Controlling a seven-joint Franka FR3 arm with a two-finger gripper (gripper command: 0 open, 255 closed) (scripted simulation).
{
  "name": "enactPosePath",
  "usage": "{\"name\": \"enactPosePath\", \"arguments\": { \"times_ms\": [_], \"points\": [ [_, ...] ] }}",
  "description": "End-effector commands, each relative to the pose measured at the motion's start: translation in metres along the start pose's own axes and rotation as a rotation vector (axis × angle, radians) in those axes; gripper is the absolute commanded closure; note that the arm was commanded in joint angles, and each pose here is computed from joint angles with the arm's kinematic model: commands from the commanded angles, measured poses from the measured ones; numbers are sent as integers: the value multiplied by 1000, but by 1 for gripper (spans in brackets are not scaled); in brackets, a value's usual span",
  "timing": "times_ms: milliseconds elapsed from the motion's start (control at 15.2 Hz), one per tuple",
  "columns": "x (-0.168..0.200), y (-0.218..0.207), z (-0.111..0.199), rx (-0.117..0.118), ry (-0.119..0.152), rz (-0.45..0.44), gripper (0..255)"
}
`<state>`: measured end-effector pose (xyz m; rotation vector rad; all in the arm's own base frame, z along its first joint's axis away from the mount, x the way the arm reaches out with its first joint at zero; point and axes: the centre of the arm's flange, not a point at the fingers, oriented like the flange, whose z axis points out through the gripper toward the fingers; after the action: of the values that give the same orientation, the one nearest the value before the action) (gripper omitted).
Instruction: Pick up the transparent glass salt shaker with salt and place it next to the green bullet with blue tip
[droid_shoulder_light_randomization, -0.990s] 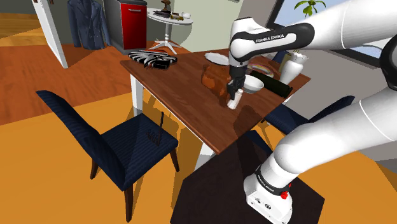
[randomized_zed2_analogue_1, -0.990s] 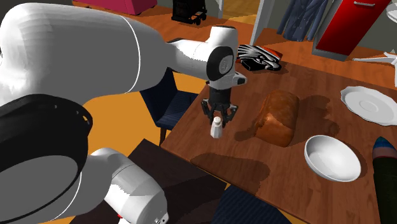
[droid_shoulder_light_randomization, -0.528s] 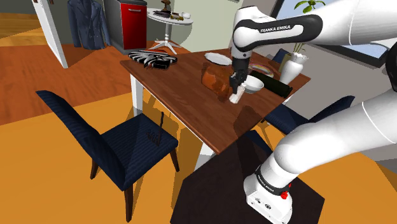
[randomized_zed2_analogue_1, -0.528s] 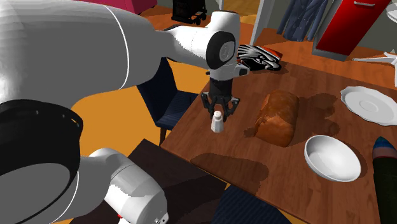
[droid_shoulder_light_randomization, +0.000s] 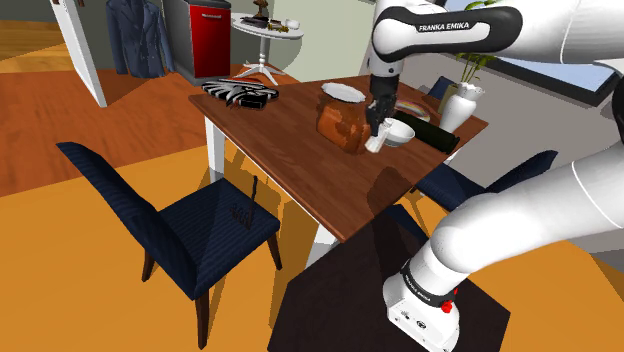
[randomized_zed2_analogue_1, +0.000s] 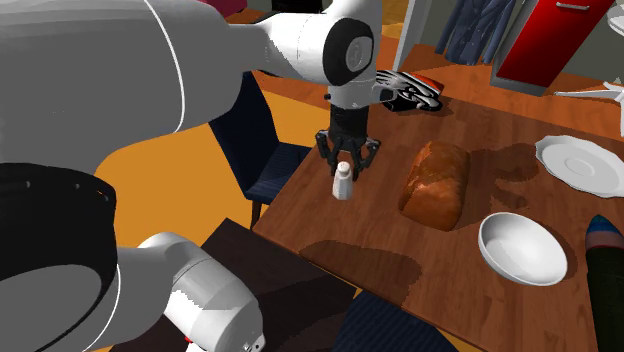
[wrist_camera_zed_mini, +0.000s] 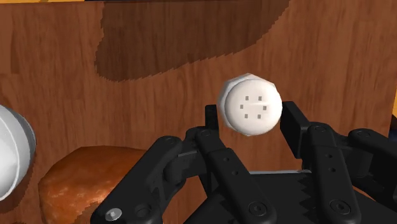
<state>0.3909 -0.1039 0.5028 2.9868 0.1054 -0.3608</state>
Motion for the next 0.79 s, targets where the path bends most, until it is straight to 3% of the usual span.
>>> {"name": "enactPosePath", "arguments": {
  "times_ms": [0,726],
  "points": [
    [-2,1,-10,0,0,0,255],
    [-15,131,8,0,0,0,255]
  ]
}}
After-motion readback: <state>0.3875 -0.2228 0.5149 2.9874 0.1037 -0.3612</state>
